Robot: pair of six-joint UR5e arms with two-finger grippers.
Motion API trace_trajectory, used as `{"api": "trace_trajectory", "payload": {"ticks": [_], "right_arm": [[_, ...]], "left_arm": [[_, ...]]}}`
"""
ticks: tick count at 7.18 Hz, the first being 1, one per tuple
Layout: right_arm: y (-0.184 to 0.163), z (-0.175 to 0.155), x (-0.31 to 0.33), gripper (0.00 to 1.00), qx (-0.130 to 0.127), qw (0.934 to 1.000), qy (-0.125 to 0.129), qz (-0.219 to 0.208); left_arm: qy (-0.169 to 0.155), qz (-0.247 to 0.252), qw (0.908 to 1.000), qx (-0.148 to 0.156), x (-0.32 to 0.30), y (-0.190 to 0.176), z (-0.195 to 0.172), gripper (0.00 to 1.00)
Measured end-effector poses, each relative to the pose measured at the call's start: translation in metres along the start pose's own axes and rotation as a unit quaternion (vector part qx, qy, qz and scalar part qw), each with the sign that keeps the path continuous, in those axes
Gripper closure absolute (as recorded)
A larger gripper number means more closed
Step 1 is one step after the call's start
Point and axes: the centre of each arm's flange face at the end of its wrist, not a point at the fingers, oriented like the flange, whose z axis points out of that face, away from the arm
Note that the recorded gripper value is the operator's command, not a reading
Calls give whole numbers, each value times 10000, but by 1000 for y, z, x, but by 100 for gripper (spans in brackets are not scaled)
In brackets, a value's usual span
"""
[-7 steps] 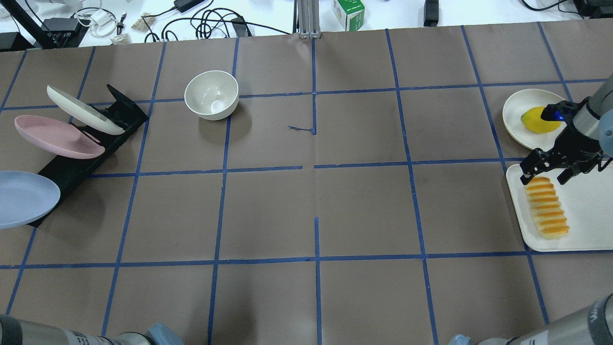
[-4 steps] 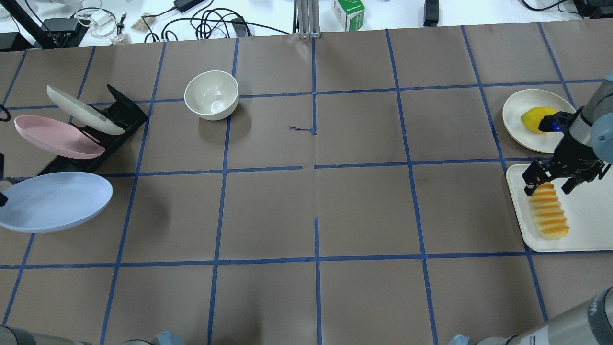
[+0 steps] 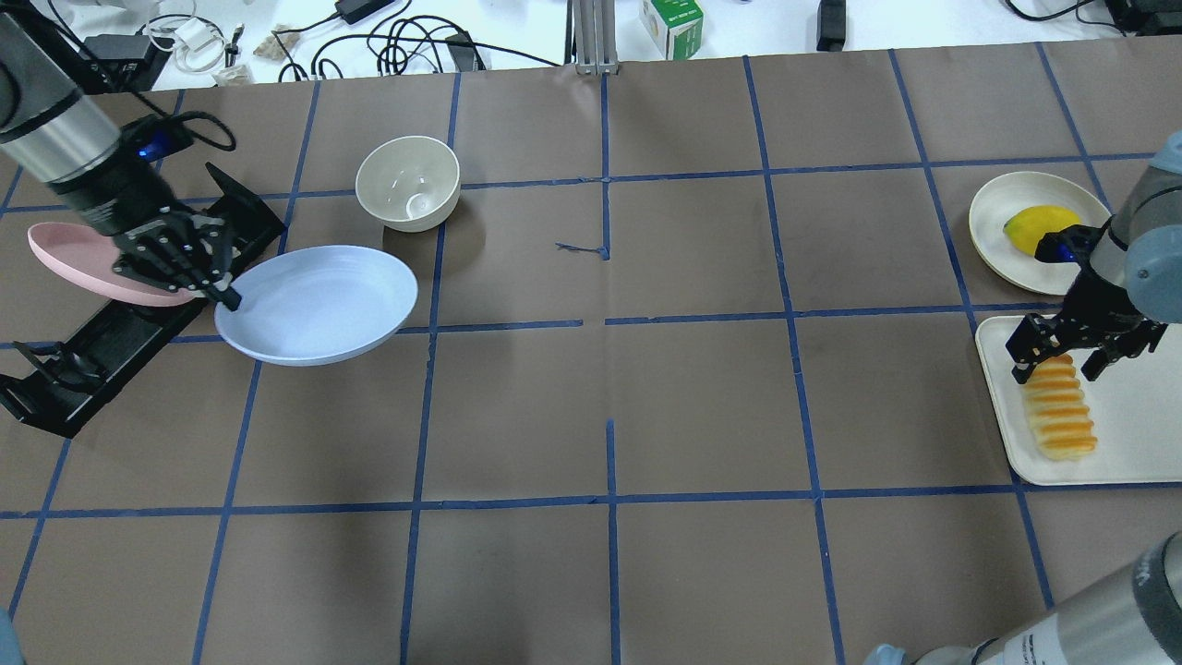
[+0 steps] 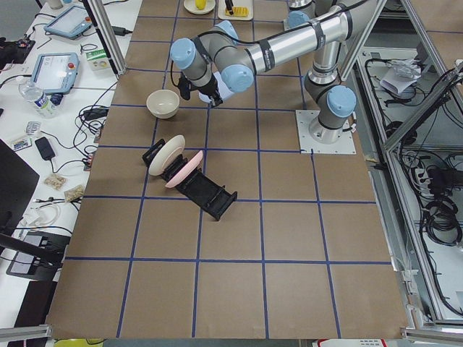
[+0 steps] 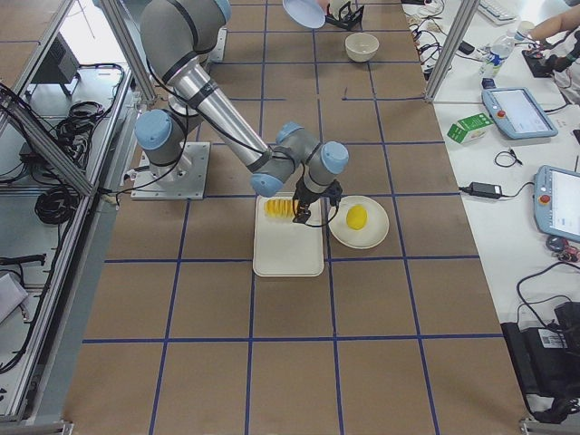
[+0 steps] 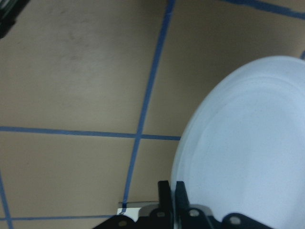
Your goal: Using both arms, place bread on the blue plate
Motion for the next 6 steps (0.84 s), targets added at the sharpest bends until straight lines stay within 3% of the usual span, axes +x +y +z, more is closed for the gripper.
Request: {"api": "trace_trajectory", "payload": {"ticks": [2,3,5,6], "right_arm": [[2,3,-2,100,-29,10000,-29,67],[4,-2,-3,100,-46,10000,-40,78],[17,-31,-7,100,-95,9995,-100,267],[23,-51,-11,100,-111,9991,-155,390]], "left_arm": [[32,-271,9975,651,120,-5,63,100],[118,-430,9940,994,160,-1,112,100],[346,-471,9849,1632,187,6,200,100],[495,-471,9813,1800,188,7,225,100]]}}
